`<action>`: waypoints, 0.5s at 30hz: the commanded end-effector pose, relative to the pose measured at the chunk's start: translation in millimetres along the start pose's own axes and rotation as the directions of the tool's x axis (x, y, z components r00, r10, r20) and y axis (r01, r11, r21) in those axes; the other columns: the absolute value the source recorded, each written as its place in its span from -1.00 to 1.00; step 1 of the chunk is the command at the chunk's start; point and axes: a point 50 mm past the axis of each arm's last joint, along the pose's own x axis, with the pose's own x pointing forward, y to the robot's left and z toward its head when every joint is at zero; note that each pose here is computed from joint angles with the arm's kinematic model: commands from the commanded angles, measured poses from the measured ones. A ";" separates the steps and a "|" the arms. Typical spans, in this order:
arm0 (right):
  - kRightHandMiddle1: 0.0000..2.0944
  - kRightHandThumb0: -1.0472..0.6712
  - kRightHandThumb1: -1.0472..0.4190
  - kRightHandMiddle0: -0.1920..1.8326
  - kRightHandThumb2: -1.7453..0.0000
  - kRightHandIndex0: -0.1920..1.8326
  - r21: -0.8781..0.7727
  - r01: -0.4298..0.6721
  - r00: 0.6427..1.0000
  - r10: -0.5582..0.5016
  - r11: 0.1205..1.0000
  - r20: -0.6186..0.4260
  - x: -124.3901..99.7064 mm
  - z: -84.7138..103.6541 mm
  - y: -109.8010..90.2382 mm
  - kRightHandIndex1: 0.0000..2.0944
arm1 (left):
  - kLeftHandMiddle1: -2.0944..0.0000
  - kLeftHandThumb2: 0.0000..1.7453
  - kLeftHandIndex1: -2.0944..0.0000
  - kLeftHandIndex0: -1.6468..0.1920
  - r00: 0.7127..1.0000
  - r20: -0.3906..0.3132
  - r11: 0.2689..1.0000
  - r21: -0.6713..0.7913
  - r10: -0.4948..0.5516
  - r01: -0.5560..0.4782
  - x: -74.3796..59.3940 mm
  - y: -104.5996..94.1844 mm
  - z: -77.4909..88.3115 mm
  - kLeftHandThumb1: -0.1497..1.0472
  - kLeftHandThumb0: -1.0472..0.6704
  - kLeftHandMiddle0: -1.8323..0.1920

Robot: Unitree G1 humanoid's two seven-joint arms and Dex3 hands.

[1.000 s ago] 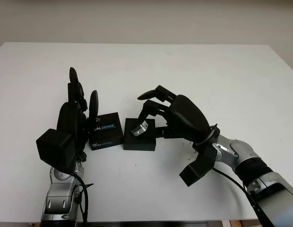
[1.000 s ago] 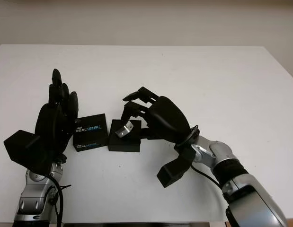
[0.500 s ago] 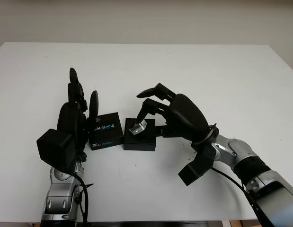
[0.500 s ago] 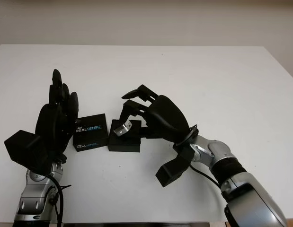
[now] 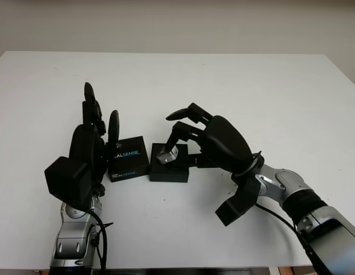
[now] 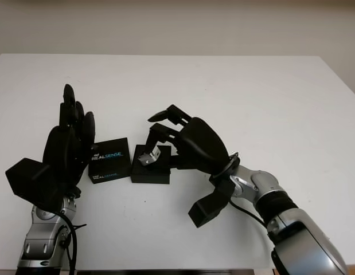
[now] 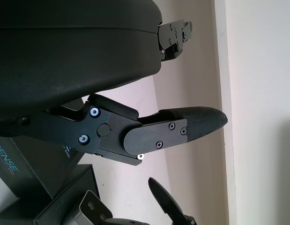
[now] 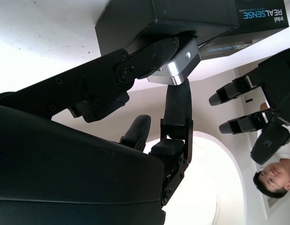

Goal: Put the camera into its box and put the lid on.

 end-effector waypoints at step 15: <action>0.32 -0.17 -0.77 -0.29 0.94 -0.64 -0.004 -0.012 1.000 0.012 1.000 0.005 6.1 -1.2 0.6 -0.08 | 1.00 -0.34 1.00 1.00 1.000 0.010 1.000 -0.004 0.003 -0.003 0.5 -3.1 0.6 1.00 -0.63 1.00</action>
